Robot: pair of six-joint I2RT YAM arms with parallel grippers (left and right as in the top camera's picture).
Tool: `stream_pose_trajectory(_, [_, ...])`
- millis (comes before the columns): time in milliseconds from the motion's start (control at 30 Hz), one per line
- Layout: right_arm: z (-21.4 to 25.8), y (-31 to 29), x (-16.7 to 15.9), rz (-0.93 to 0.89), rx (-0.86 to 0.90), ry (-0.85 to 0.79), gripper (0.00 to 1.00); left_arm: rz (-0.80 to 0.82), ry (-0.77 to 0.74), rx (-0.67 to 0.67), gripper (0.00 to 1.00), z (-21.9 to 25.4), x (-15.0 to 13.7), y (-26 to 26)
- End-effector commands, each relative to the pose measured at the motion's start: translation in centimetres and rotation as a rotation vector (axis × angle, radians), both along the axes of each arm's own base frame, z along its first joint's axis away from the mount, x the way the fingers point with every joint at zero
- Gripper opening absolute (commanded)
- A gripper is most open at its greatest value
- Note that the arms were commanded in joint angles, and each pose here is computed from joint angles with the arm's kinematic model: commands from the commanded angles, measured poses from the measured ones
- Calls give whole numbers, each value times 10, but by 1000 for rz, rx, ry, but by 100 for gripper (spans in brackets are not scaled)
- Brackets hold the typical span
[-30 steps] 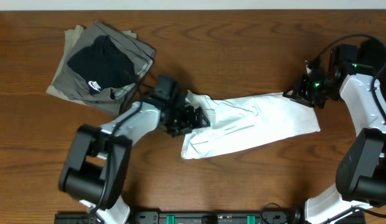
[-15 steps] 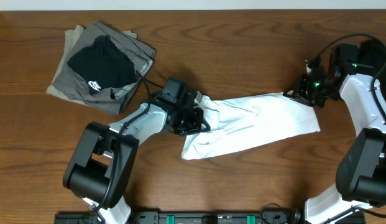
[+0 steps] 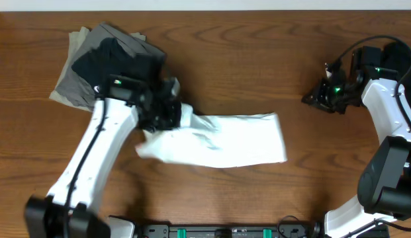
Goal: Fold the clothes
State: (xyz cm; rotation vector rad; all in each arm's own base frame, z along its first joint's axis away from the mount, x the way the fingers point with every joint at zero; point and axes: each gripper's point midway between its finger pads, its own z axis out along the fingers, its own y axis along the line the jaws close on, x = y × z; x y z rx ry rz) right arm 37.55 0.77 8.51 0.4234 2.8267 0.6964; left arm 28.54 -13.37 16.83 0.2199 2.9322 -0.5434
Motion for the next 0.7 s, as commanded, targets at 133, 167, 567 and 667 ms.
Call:
stream_pose_trajectory(133, [13, 1, 3, 10, 6, -45, 24, -129, -77, 92, 6, -4, 9, -26])
stream_pose_trajectory(167, [13, 1, 3, 11, 6, -45, 24, -132, -69, 88, 6, -8, 8, -35])
stream_pose_trajectory(567, [14, 2, 3, 13, 12, -46, 24, -300, -47, 39, 37, -54, -26, -161])
stream_pose_trajectory(667, [14, 2, 3, 13, 12, -46, 25, -340, -55, 37, 51, -54, -37, -172])
